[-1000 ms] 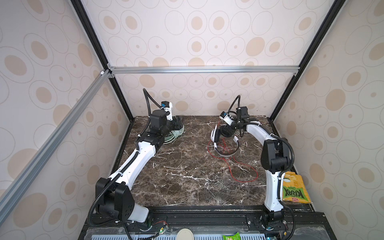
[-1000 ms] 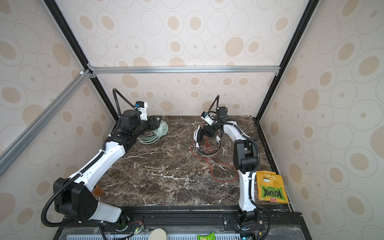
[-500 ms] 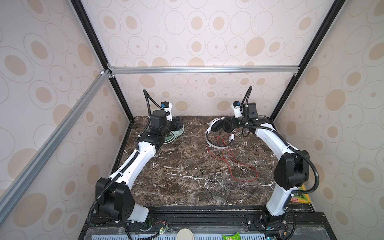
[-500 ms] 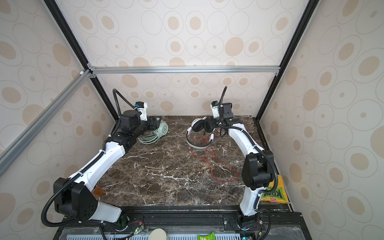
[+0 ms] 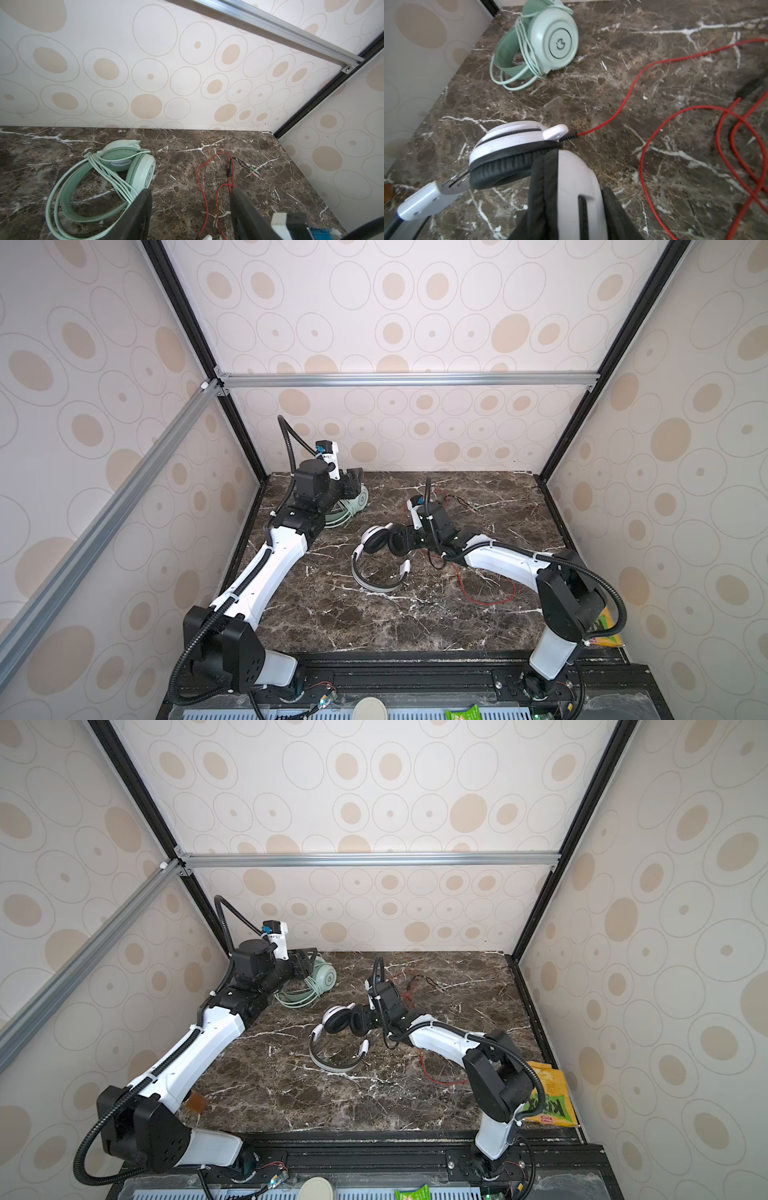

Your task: Wrap the headphones

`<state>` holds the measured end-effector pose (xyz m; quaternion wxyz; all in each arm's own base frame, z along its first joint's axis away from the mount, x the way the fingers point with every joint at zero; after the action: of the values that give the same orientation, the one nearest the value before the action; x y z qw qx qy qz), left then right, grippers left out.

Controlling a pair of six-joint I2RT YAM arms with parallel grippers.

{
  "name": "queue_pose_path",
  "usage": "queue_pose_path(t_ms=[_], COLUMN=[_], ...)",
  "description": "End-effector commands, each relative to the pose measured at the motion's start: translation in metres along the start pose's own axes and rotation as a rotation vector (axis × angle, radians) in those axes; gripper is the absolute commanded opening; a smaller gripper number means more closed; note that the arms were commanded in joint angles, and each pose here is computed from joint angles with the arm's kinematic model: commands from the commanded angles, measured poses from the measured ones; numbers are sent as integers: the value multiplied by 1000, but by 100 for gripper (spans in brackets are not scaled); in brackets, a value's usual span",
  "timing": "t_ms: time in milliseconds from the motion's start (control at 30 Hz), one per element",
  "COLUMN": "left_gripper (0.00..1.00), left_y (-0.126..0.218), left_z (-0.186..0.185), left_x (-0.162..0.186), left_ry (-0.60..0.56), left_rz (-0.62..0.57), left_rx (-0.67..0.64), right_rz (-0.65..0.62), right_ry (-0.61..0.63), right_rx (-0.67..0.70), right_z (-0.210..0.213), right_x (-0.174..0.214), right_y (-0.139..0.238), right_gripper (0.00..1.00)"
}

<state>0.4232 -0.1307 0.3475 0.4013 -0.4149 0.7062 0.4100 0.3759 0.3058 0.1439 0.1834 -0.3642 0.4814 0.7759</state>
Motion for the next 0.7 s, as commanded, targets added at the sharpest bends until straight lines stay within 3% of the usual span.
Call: queue_pose_path(t_ms=[0, 300, 667], left_gripper=[60, 60, 60], left_y=[12, 10, 1], left_z=[1, 3, 4], left_x=[-16, -14, -4], left_ry=[-38, -38, -29], left_rz=[-48, -41, -10], left_rx=[-26, -33, -25], right_rz=[-156, -174, -166], right_ry=[-119, -221, -420], right_rx=[95, 345, 612], right_z=[-8, -63, -200], right_x=[-13, 32, 61], right_y=[-5, 6, 82], right_gripper=[44, 46, 47])
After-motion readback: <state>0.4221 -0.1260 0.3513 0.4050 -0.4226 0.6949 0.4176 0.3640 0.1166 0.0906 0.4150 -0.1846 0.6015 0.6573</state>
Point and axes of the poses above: each gripper's point midway between its finger pads, its own y axis back along the fingers, its own z axis along the line the jaws close on, x = y × z, the point moved 2 cm from there along y, back along the fingers, and after that the axes turned 2 degrees about y, right-handed, at the moved point
